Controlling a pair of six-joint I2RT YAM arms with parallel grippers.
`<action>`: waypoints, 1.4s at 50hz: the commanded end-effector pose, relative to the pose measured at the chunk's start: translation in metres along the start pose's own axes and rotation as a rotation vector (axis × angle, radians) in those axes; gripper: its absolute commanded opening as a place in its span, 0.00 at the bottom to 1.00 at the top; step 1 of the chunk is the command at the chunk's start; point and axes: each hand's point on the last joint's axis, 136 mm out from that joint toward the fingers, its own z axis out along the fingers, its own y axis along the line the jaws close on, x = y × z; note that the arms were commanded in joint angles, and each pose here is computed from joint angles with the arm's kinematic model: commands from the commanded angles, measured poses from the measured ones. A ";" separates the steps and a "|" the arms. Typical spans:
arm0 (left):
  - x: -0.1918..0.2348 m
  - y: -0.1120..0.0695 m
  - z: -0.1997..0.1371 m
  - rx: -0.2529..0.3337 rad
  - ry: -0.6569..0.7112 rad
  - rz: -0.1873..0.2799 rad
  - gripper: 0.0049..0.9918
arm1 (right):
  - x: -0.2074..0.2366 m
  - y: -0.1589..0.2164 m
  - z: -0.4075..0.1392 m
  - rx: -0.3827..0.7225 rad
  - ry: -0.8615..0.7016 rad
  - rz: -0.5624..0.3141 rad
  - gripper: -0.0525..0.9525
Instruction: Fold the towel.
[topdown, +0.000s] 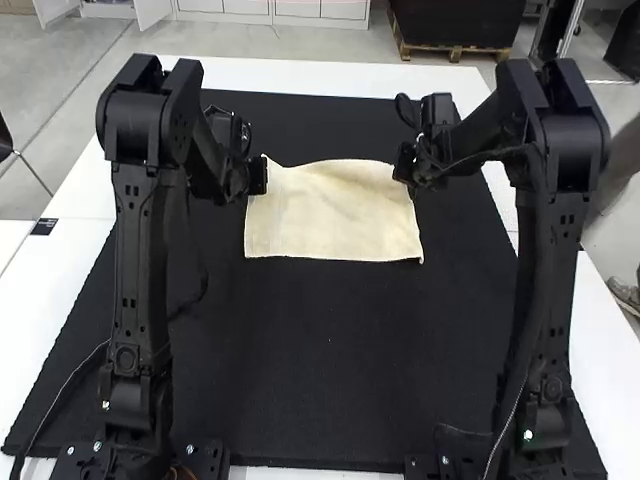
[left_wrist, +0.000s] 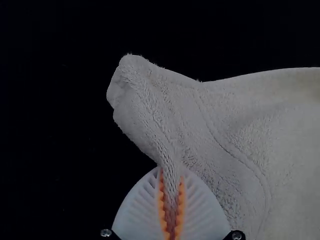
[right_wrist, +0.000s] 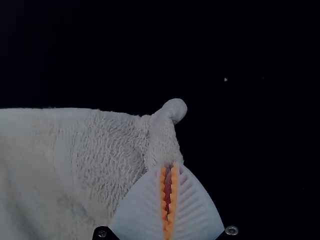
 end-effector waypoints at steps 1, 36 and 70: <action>-0.017 -0.017 -0.013 0.036 -0.036 0.022 0.03 | -0.019 -0.002 -0.015 -0.006 -0.052 -0.010 0.04; -0.013 -0.027 -0.043 0.052 -0.046 0.063 0.03 | -0.024 -0.032 -0.038 0.030 -0.131 -0.074 0.03; -0.009 -0.038 -0.087 0.064 -0.063 0.075 0.03 | -0.005 -0.038 -0.060 0.042 -0.126 -0.100 0.04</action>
